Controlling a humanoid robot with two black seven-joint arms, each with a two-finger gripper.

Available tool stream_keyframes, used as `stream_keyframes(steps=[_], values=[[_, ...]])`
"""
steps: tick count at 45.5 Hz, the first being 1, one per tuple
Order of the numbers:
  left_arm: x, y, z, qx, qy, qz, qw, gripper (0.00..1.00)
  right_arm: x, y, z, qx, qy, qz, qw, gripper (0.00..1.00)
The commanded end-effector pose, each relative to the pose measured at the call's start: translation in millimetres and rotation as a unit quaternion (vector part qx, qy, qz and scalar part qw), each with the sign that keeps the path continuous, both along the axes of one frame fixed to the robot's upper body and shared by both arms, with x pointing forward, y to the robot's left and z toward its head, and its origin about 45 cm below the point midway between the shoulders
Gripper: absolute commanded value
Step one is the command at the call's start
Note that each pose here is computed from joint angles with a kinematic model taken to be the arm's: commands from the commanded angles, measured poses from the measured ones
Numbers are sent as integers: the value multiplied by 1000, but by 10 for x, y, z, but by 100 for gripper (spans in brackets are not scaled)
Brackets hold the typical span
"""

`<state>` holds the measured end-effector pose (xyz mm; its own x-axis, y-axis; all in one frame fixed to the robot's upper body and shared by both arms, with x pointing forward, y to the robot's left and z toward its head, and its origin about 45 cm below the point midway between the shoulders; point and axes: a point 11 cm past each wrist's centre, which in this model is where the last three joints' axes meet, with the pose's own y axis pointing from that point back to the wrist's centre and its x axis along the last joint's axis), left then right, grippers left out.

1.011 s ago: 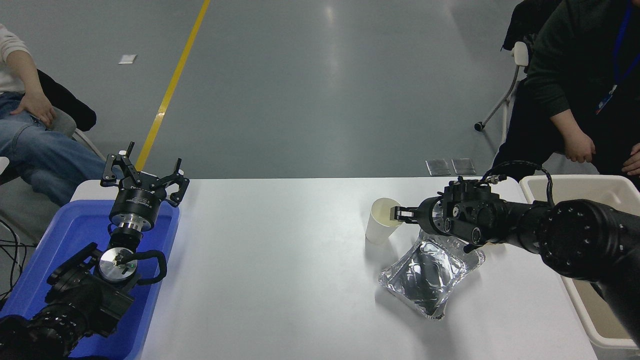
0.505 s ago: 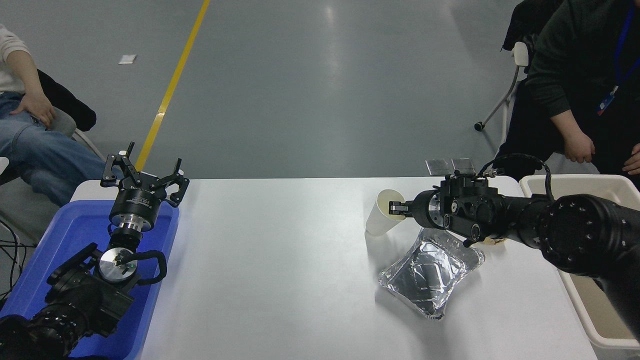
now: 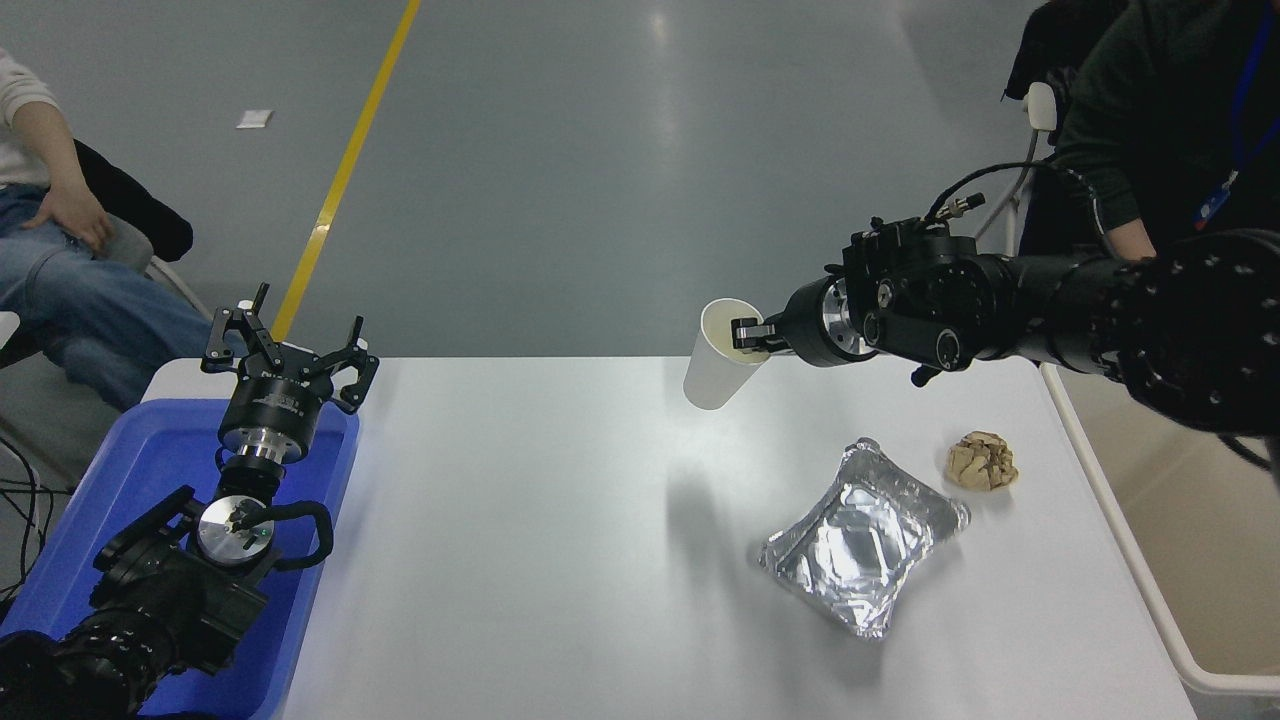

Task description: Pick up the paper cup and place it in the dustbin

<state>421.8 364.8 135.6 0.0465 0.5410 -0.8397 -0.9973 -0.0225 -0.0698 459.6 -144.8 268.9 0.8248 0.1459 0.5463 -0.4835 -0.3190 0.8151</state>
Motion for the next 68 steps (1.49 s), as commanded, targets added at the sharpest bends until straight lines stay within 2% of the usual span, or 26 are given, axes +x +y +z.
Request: stream_keyframes(steps=[1, 24, 38, 55, 61, 68], values=[[0, -3, -2, 0, 0, 0, 1000, 99, -76, -17, 684, -9, 8, 9, 1000, 0], [4, 3, 7, 0, -1, 0, 1000, 99, -40, -647, 1719, 11, -29, -50, 998, 0], [0, -3, -2, 0, 0, 0, 1000, 99, 86, -1022, 1663, -22, -51, -91, 994, 0], [-1, 5, 0, 0, 0, 0, 1000, 99, 353, -2595, 1329, -63, -116, -249, 959, 0], [-1, 5, 0, 0, 0, 0, 1000, 99, 269, -3284, 1297, -85, -149, -309, 935, 0], [0, -3, -2, 0, 0, 0, 1000, 99, 41, -3949, 1048, -90, -172, -376, 906, 0]])
